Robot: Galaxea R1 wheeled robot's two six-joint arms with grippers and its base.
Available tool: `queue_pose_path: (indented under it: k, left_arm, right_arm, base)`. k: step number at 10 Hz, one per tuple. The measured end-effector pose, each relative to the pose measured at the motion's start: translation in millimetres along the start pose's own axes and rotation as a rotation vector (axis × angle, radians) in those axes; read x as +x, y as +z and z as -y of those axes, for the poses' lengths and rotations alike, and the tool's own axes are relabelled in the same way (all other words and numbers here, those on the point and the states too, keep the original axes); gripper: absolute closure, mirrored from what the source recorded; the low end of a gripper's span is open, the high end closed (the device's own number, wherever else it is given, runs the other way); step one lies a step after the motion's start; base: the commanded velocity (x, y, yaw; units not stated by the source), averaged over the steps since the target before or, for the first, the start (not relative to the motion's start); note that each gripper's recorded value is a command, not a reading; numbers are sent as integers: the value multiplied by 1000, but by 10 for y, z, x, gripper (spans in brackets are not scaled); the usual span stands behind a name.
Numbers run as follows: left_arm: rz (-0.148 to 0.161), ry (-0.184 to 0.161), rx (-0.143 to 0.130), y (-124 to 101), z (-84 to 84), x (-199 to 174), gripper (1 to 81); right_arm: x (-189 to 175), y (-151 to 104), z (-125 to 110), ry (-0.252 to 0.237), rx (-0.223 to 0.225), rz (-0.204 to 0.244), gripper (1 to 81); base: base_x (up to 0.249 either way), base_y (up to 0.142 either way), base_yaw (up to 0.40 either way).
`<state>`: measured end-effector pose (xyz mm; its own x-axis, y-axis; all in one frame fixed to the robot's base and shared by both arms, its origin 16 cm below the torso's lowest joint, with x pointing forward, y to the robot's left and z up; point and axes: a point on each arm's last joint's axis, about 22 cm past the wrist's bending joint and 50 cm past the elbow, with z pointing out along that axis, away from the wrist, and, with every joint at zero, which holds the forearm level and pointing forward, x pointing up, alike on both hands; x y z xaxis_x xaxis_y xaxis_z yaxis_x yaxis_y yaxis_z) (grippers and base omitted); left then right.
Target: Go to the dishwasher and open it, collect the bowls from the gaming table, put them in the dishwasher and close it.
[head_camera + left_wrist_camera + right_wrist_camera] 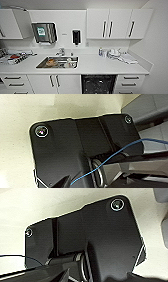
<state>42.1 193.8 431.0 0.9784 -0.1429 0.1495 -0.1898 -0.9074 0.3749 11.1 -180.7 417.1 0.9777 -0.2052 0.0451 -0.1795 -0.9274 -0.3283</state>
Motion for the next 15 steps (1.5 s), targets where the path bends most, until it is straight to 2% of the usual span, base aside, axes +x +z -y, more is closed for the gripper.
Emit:
queue_pose_path:
  k: [4, 6, 7, 8, 9, 15]
  left_arm:
    - [-1, 1, 12, -30, 87, 2, 10]
    - [-8, 4, 17, -41, 128, 52, 10]
    - [-12, 1, 17, -40, 129, 69, 10]
    - [-1, -10, 16, -40, 113, -7, 10]
    - [1, -18, 21, -55, 150, -23, 10]
    - [-1, -17, 21, -54, 149, -18, 10]
  right_arm:
    - [1, 0, 2, 1, 1, -1, 10]
    - [-158, -4, -12, 6, -1, 17, 10]
    - [-108, -2, -7, 3, -1, 12, 10]
    - [-8, -1, 2, 0, 1, -4, 10]
    - [-22, 3, 17, 1, 3, -1, 10]
    - [-75, 18, 65, 2, 6, 8, 10]
  base:
    - [0, 0, 217]
    - [0, 0, 322]
    - [0, 0, 340]
    - [0, 0, 340]
    - [0, 0, 341]
    - [0, 0, 343]
